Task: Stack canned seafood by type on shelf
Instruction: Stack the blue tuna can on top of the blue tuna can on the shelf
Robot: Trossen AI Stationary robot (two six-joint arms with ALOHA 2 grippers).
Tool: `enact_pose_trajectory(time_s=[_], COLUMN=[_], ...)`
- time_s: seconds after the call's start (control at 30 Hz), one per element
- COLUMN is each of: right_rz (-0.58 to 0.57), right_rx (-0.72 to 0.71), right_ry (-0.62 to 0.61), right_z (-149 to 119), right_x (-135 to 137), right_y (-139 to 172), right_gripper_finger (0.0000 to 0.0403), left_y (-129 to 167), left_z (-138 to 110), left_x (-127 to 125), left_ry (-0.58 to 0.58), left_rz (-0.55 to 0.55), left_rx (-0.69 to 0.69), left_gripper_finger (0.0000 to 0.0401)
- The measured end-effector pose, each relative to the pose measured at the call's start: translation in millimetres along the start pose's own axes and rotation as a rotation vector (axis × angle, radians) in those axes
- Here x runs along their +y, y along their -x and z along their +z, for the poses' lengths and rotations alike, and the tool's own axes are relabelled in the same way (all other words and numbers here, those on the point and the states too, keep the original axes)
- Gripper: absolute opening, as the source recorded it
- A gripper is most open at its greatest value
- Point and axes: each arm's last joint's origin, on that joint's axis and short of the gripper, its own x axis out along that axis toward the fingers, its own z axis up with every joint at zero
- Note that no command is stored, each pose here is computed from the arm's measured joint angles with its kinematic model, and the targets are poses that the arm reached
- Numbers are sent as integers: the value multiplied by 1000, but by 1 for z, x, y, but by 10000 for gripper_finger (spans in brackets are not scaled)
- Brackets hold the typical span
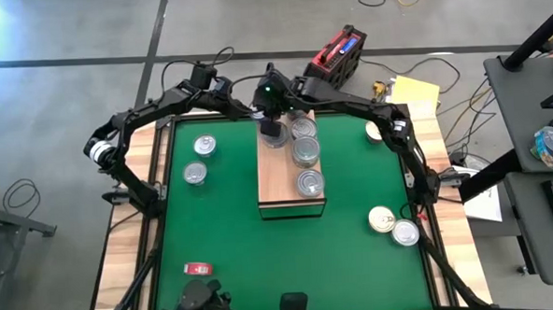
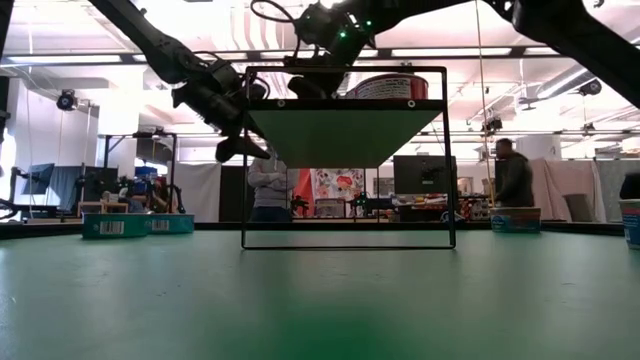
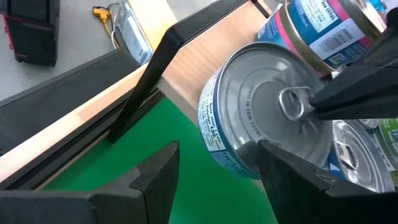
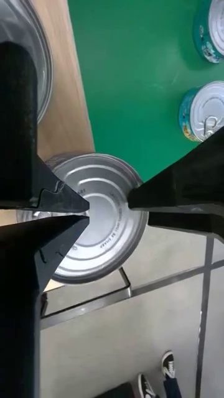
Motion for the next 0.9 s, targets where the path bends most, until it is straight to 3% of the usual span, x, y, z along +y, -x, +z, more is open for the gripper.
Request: enact_pose_trajectory(time_s=[0.47,0.73,0.9], right_rz=[7,2,1], right_rx=[23,13,11], right_ry=[-17,-23,-24], right_z=[-4,-8,-11], right_x=[2,2,2], right_y=[-4,-11,-16], right_gripper_finger=[12,12,12], left_y=[18,18,26], left_z=[16,11,12], left_x=[-17,-16,-21], left_ry=[-46,-66,-125], left_rz=[-48,-45,-54], left_rx=[-27,-6,-73], left_gripper_finger=[198,198,198])
